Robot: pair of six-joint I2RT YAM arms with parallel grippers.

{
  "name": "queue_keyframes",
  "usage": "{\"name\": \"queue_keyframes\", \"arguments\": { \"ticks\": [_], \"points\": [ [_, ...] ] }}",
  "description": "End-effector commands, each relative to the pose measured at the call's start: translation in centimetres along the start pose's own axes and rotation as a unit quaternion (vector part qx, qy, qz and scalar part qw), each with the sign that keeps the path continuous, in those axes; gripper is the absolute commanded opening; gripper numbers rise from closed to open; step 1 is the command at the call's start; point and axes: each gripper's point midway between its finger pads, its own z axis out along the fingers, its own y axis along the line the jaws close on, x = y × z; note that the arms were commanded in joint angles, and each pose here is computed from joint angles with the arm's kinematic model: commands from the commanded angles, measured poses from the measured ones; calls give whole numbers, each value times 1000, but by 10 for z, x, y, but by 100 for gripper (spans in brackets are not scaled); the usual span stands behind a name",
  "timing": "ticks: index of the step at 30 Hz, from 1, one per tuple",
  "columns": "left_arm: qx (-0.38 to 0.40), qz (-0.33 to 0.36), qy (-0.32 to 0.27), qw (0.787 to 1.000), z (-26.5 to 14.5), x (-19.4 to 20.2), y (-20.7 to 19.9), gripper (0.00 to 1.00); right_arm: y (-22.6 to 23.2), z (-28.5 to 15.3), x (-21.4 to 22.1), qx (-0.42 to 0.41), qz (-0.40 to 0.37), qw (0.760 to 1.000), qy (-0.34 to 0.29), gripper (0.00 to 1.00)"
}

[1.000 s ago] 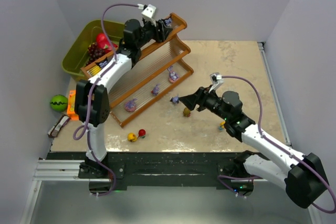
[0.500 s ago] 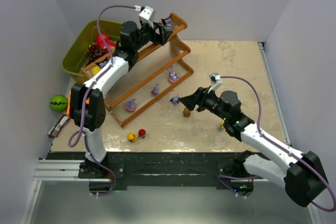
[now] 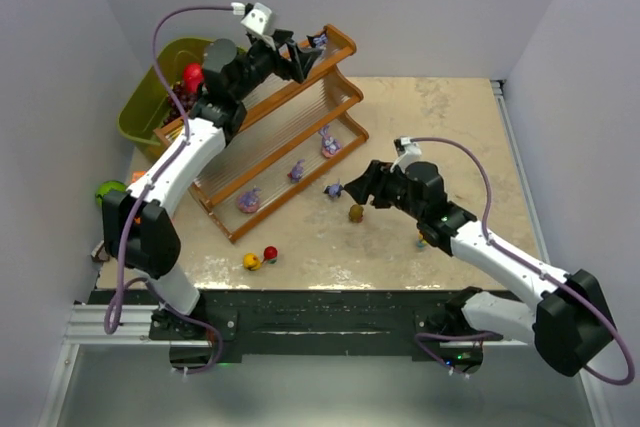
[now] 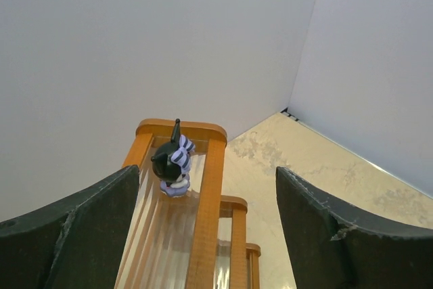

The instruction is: Place and organize the plastic toys onto the shelf

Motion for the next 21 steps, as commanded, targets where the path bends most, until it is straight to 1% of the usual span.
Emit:
{"name": "queue_keyframes", "arguments": {
  "ticks": [1, 2, 3, 4, 5, 6, 7, 8, 9, 10, 12, 13, 15, 16, 18, 19, 20, 21],
  "points": [
    [4, 3, -48, 999, -32, -56, -21, 86, -12, 9, -23, 65, -6, 998, -21, 68],
    [-5, -4, -42, 999, -38, -51, -21, 86, -13, 12, -26, 72, -7, 997, -22, 68],
    [-9, -7, -44, 999, -44, -55, -25, 86, -17, 19, -28, 87, -8, 996, -18, 68],
    [-12, -11, -56, 998, -57, -71, -33, 86, -22, 22, -32, 104, -11, 994, -23, 67],
    [-30, -22, -42, 998, -64, -65, -33, 86, -25, 27, -32, 114, -14, 993, -18, 67],
    [-37, -29, -41, 998, -72, -69, -36, 86, -21, 31, -41, 116, -16, 993, -24, 67],
    [-36, -33, -57, 997, -89, -89, -49, 86, -31, 40, -31, 134, -18, 991, -1, 66],
    [-49, -44, -40, 997, -99, -80, -50, 86, -29, 46, -37, 137, -20, 990, -3, 66],
    [-52, -49, -42, 997, -109, -84, -55, 86, -31, 50, -35, 141, -23, 990, 4, 65],
    [-59, -60, -55, 995, -131, -94, -63, 86, -40, 58, -26, 153, -24, 988, 18, 64],
    [-75, -77, -46, 993, -156, -93, -67, 86, -43, 67, -25, 160, -27, 986, 29, 62],
    [-105, -97, -49, 989, -180, -94, -65, 87, -49, 73, -17, 169, -29, 984, 41, 61],
    [-130, -115, -38, 984, -201, -87, -64, 88, -53, 79, -11, 169, -32, 983, 56, 60],
    [-143, -119, -26, 982, -219, -81, -65, 88, -55, 80, -8, 171, -32, 983, 60, 60],
    [-148, -127, -16, 981, -239, -79, -70, 88, -59, 86, 0, 171, -34, 982, 72, 60],
    [-166, -132, 6, 977, -248, -66, -67, 88, -59, 88, 4, 167, -33, 982, 77, 60],
    [-163, -133, 11, 978, -254, -62, -70, 88, -62, 91, 9, 167, -33, 982, 85, 60],
    [-161, -134, 3, 978, -265, -66, -75, 88, -61, 93, 14, 160, -30, 982, 92, 60]
  ]
}}
